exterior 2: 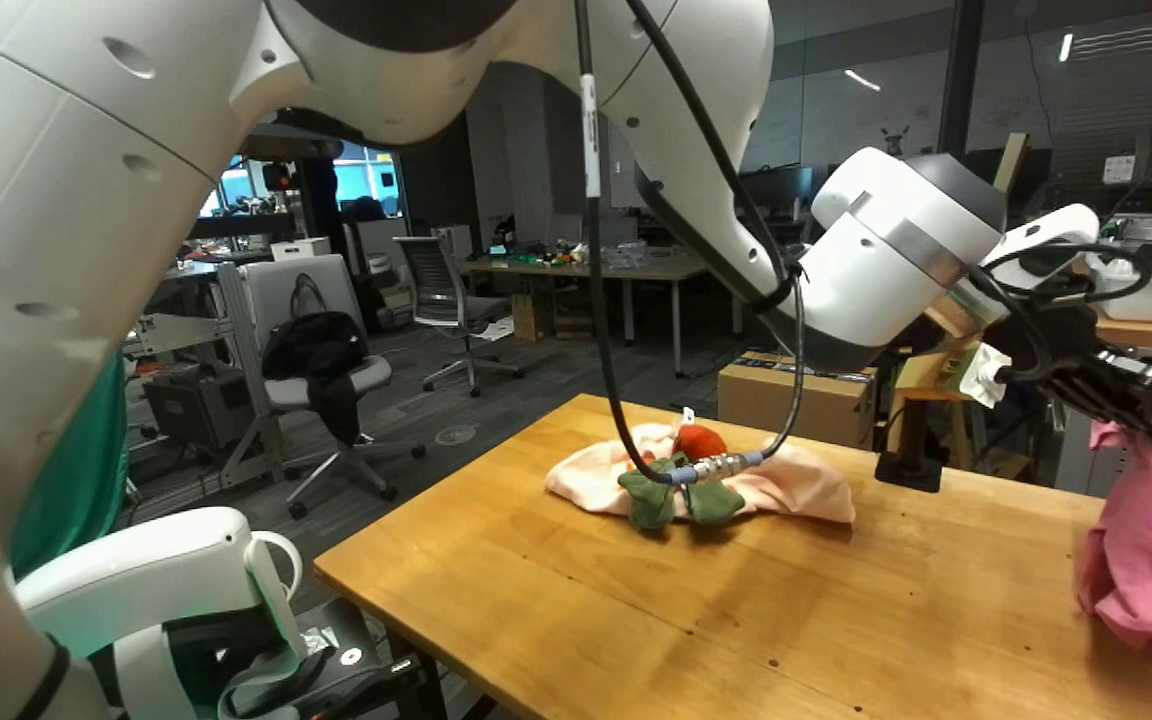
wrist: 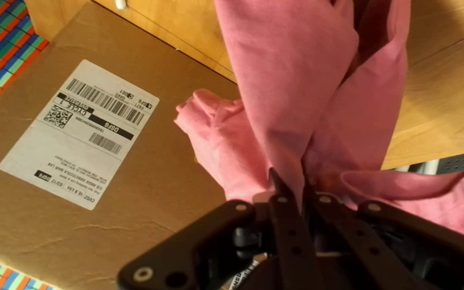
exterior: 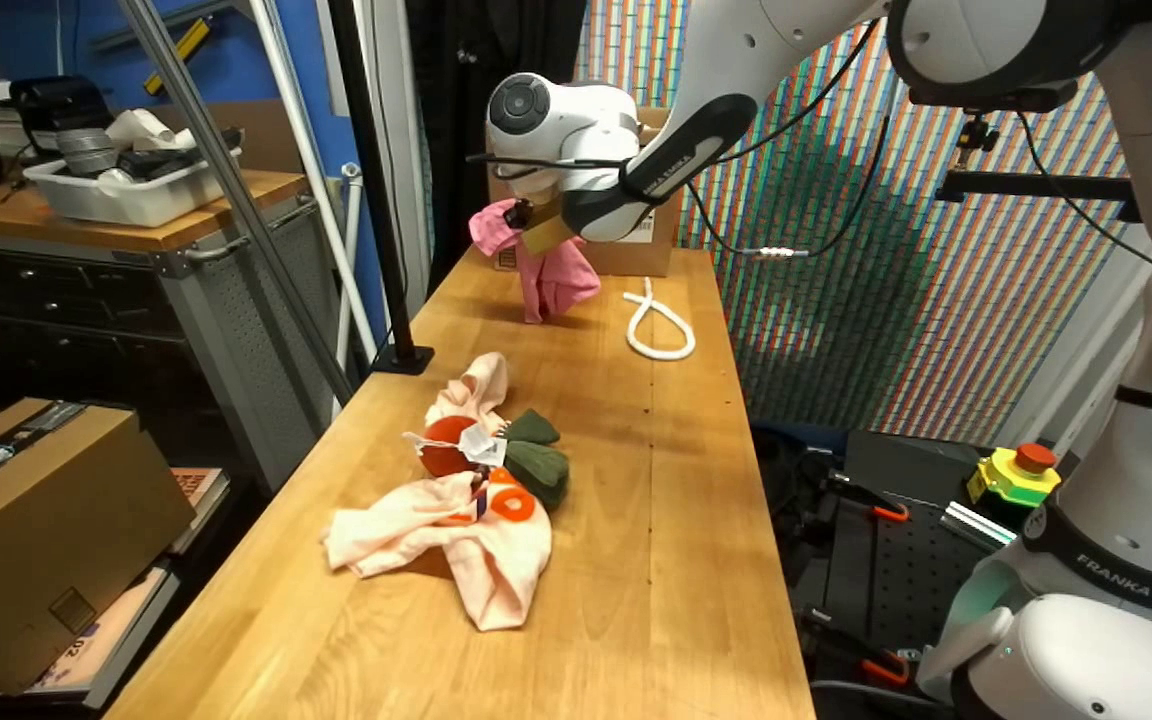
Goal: Separate the objects on the table.
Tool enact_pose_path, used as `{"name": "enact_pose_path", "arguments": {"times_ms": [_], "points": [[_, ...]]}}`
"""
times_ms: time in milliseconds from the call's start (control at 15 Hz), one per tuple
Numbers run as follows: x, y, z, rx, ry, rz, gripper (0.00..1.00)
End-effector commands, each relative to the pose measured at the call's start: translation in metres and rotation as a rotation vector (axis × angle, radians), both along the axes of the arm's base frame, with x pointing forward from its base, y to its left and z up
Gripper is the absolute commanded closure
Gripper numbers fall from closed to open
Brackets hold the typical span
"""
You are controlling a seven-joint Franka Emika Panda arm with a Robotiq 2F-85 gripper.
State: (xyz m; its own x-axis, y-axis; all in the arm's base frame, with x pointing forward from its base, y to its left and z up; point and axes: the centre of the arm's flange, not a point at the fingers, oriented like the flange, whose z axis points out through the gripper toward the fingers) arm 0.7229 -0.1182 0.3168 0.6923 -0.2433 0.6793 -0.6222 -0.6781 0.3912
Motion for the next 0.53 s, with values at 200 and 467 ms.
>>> {"name": "enact_pose_path", "arguments": {"times_ms": [200, 467], "points": [[0.0216, -0.0003, -0.0035, -0.005, 0.015, -0.027, 0.69], [0.0196, 0.0061, -0.0061, 0.027, 0.056, 0.004, 0.51]]}}
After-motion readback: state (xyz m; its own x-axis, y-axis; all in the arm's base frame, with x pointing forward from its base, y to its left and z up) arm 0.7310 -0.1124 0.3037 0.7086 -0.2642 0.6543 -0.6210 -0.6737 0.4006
